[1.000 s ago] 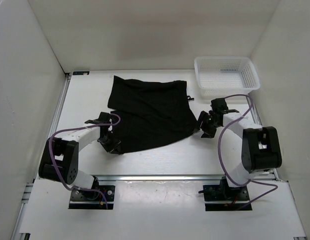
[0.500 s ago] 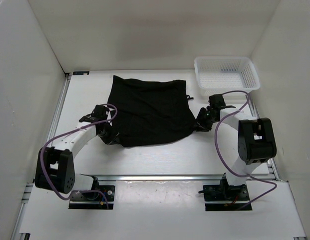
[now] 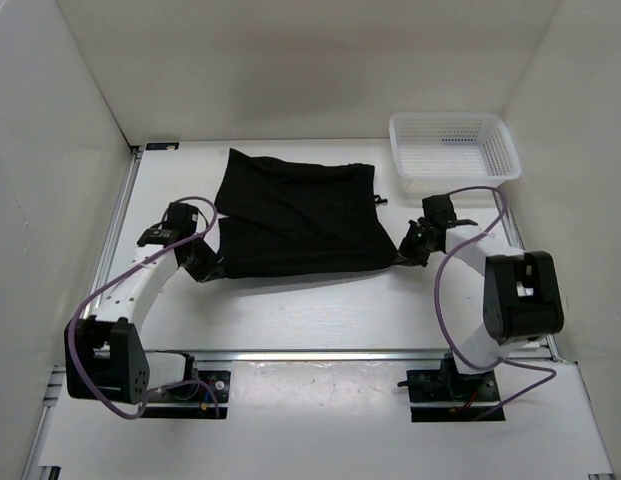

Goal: Fold and stack the shorts
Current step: Fold the shorts

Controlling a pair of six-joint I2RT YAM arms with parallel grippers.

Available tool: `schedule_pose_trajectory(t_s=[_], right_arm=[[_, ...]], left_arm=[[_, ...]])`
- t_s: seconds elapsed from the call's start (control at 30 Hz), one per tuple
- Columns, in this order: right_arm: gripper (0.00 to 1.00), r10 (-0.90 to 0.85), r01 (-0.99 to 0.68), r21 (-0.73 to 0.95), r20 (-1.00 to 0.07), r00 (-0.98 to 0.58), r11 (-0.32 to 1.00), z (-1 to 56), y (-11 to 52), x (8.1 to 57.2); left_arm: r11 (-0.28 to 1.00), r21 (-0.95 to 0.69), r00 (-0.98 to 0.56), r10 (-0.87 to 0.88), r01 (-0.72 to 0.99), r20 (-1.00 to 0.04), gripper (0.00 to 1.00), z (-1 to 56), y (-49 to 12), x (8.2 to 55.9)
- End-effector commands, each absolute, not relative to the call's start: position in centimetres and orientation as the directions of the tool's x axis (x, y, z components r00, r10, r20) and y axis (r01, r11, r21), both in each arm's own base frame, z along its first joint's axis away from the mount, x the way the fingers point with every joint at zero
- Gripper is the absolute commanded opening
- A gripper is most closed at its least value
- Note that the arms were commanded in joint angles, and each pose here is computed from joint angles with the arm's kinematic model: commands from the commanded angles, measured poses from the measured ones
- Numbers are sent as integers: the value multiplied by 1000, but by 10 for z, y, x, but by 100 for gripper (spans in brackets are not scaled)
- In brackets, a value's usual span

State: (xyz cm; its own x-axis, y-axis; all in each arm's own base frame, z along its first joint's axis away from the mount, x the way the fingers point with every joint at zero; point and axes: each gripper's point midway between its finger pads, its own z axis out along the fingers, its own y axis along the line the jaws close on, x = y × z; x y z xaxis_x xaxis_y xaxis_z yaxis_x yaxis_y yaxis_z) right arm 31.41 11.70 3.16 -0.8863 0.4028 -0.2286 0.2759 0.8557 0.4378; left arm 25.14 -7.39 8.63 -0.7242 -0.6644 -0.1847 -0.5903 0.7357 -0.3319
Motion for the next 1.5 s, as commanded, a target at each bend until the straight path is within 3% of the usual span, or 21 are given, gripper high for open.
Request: schedule_pose_trajectory(t_s=[0.0,0.23,0.43,0.67,0.9,1.0,1.03,1.07,1.13,1.17,1.2,1.23,1.3,1.33,1.37,1.43,1.47], right_arm=[[0,399,279,392,-267,-877,877,41,102,292],[0,387,273,332,-350,-853,903,77,79,249],[0,378,234,341,-459,-804,911,131,74,264],[0,378,217,340,-536,-755,915,172,78,336],[0,408,243,353,-534,-741,904,170,90,425],[0,413,232,369,-549,-727,900,174,101,466],[0,422,236,377,-551,-720,896,175,103,476],[0,415,222,382,-559,-718,897,178,110,486],[16,408,184,410,-569,-714,893,184,125,512],[31,398,168,415,-565,-723,894,180,134,518],[58,389,137,427,-587,-710,894,195,145,521],[68,368,116,419,-593,-716,901,195,151,519],[85,318,87,376,-614,-722,923,196,162,501],[89,302,81,356,-625,-720,931,196,164,494],[89,301,72,357,-644,-703,932,208,163,485],[89,278,86,330,-597,-752,940,176,161,456],[86,292,83,346,-612,-735,935,184,159,447]], left_arm=[[742,-341,-702,-664,-577,-258,10,112,-59,248],[723,-379,-671,-685,-577,-285,10,136,-55,216],[742,-442,-633,-665,-504,-396,10,199,-53,250],[800,-397,-620,-600,-450,-506,10,244,-46,342],[812,-319,-680,-583,-489,-444,10,194,-42,438],[803,-338,-653,-596,-491,-467,10,198,-35,475],[797,-317,-663,-604,-514,-442,10,175,-29,489],[797,-360,-639,-605,-485,-476,10,193,-32,510],[791,-355,-638,-611,-498,-469,10,168,-27,542],[813,-429,-619,-579,-393,-530,39,203,-37,569],[818,-439,-648,-567,-371,-509,60,202,-43,572],[816,-440,-678,-565,-375,-470,78,178,-48,581],[828,-466,-683,-537,-312,-495,100,199,-54,581],[832,-465,-681,-529,-301,-506,100,200,-54,581],[846,-439,-710,-507,-302,-489,100,194,-53,560],[862,-403,-711,-490,-308,-505,100,196,-46,540],[874,-387,-693,-473,-293,-544,100,218,-47,524]])
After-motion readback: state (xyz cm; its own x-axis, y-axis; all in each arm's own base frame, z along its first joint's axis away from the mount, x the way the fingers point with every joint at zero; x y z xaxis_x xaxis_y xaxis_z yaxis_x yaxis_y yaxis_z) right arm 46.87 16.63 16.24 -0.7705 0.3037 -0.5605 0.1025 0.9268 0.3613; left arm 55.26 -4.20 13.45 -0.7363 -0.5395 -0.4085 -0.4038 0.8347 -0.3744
